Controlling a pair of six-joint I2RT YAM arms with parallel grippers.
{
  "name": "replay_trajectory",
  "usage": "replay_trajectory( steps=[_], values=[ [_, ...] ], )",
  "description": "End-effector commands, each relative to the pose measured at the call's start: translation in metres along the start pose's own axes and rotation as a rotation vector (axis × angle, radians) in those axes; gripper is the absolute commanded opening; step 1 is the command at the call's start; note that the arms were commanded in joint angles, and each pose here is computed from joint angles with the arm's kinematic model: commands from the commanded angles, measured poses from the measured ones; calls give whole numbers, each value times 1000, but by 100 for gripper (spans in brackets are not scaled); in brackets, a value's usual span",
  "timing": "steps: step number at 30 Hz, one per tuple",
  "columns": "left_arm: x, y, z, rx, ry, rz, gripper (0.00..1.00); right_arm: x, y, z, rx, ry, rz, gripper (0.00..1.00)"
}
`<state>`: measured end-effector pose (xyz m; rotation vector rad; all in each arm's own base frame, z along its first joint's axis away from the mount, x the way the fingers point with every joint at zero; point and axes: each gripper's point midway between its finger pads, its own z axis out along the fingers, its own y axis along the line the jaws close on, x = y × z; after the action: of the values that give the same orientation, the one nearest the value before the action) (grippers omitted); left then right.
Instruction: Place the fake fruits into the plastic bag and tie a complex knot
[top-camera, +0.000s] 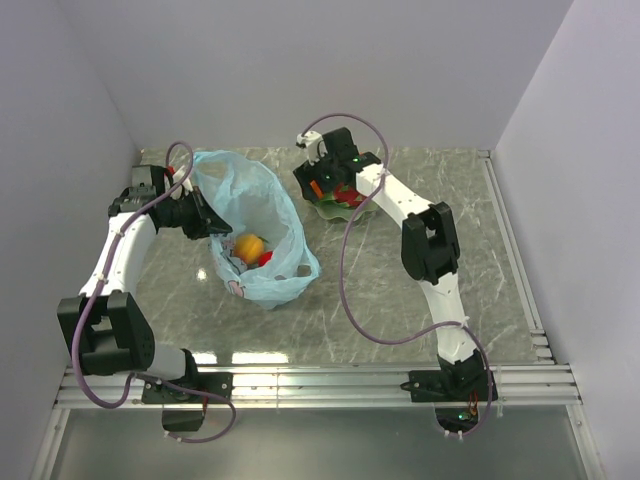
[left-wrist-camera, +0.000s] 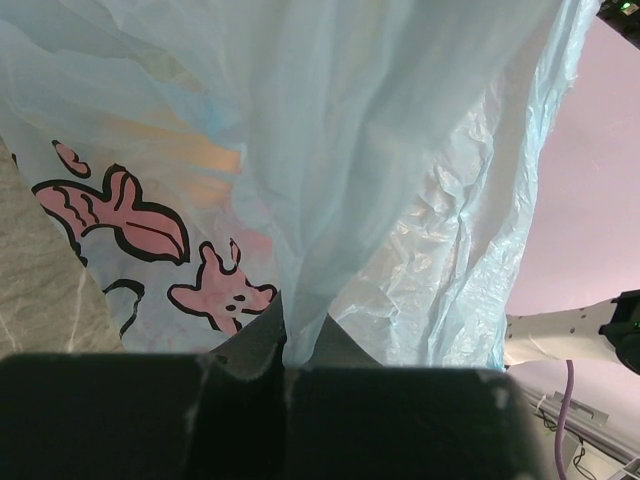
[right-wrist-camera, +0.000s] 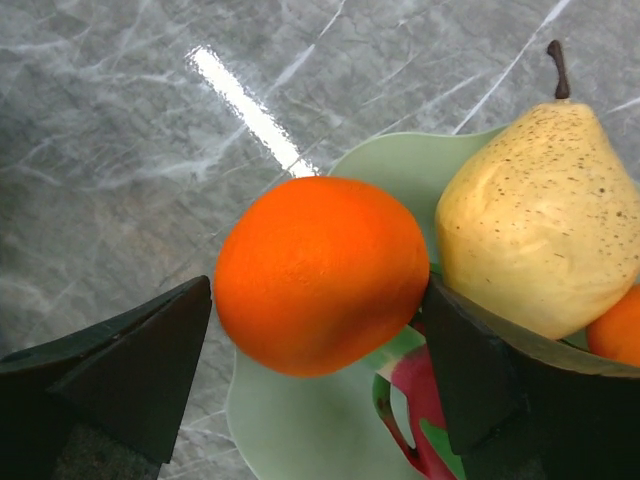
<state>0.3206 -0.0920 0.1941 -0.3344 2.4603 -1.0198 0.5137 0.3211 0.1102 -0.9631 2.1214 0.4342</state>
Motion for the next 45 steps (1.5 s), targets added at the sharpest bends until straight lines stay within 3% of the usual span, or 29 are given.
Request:
replay_trajectory(
  steps=[1,3,7,12,19,23,28,30,31,32,33,41,45],
  values=[
    [-10,-8,-7,9,-24,42,0,-2,-2,7,5,-11,-17,87],
    [-11,-8,-8,5,-28,45,0,-8,-1,1,5,-21,-10,76],
    [-12,-8,-10,5,-34,52,0,-22,-3,-22,19,-59,19,66],
    [-8,-10,-11,15,-34,57,0,-70,-5,-92,14,-188,100,51],
    [-6,-13,-11,39,-31,57,0,-129,61,-172,-259,-366,110,47],
    [-6,-14,-11,47,-27,58,0,-141,114,-180,-385,-371,44,47],
    [-4,-17,-12,66,-25,64,0,-122,175,-162,-436,-310,-106,47],
    [-3,-18,-12,68,-25,67,0,-104,196,-143,-436,-230,-143,53],
    [-2,-17,-12,66,-22,64,0,-103,201,-140,-436,-219,-165,61],
    [-2,-17,-13,67,-21,65,0,-94,201,-132,-433,-175,-151,84],
    [-1,-18,-12,67,-18,66,0,-96,200,-132,-424,-176,-135,98],
    [-2,-17,-12,70,-26,61,0,-131,144,-189,-334,-334,28,100],
    [-2,-16,-11,70,-26,60,0,-123,103,-201,-258,-346,101,99]
  ],
)
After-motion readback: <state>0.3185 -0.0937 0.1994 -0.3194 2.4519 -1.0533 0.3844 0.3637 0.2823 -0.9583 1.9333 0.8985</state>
